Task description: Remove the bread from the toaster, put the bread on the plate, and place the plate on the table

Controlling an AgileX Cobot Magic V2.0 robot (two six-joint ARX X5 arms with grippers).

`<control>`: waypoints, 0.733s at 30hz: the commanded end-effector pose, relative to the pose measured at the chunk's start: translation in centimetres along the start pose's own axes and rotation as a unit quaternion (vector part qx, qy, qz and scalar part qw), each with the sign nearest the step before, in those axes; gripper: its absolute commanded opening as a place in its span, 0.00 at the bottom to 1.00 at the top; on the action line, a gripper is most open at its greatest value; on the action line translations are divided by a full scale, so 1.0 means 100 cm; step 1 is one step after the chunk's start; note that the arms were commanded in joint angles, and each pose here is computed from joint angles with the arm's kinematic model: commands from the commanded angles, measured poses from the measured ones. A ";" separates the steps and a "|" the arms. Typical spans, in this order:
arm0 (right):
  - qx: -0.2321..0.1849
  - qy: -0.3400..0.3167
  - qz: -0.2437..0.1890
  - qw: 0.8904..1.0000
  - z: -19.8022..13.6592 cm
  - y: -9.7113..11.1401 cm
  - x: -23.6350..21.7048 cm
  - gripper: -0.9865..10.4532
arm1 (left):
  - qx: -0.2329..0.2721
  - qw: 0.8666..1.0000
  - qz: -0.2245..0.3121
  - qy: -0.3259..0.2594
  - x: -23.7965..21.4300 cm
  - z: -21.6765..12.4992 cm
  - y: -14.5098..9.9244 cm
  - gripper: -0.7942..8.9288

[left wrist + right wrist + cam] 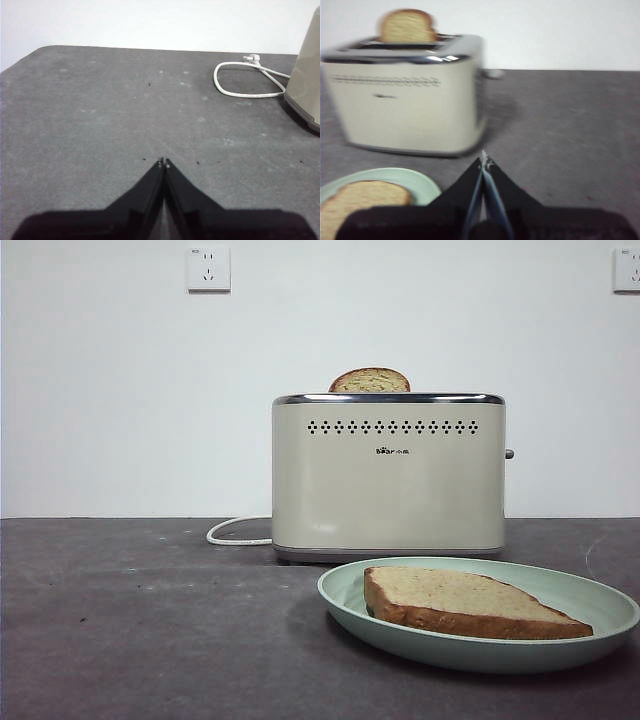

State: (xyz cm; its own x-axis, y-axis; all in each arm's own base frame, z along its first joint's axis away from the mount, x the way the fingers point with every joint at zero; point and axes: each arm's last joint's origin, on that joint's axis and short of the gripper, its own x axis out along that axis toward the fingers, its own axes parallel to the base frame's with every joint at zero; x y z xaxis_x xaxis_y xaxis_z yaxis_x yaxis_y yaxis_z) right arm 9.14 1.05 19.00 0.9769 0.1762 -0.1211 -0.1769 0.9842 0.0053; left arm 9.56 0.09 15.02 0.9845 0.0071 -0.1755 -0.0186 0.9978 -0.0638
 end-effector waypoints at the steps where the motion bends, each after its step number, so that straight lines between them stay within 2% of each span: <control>1: 0.007 -0.007 -0.012 1.000 -0.008 -0.001 0.001 0.09 | -0.002 1.000 0.002 0.002 0.001 -0.003 0.000 0.08; 7: 0.011 0.003 -0.023 1.000 -0.025 -0.002 0.004 0.09 | -0.002 1.000 0.002 0.002 0.001 -0.003 0.000 0.08; 11: 0.033 0.025 -0.024 0.999 -0.040 -0.002 0.009 0.09 | -0.002 1.000 0.002 0.002 0.001 -0.003 0.000 0.08; 22: 0.036 0.026 -0.024 0.999 -0.041 -0.002 0.009 0.09 | -0.002 1.000 0.002 0.002 0.001 -0.003 0.001 0.08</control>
State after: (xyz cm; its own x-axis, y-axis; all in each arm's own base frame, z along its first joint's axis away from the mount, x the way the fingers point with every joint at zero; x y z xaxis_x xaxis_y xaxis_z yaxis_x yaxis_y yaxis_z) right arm 9.50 0.96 15.28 0.9780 0.1324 -0.1610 -0.1238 0.9904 0.0621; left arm 9.56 0.09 15.02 0.9845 0.0071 -0.1755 -0.0186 0.9978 -0.0638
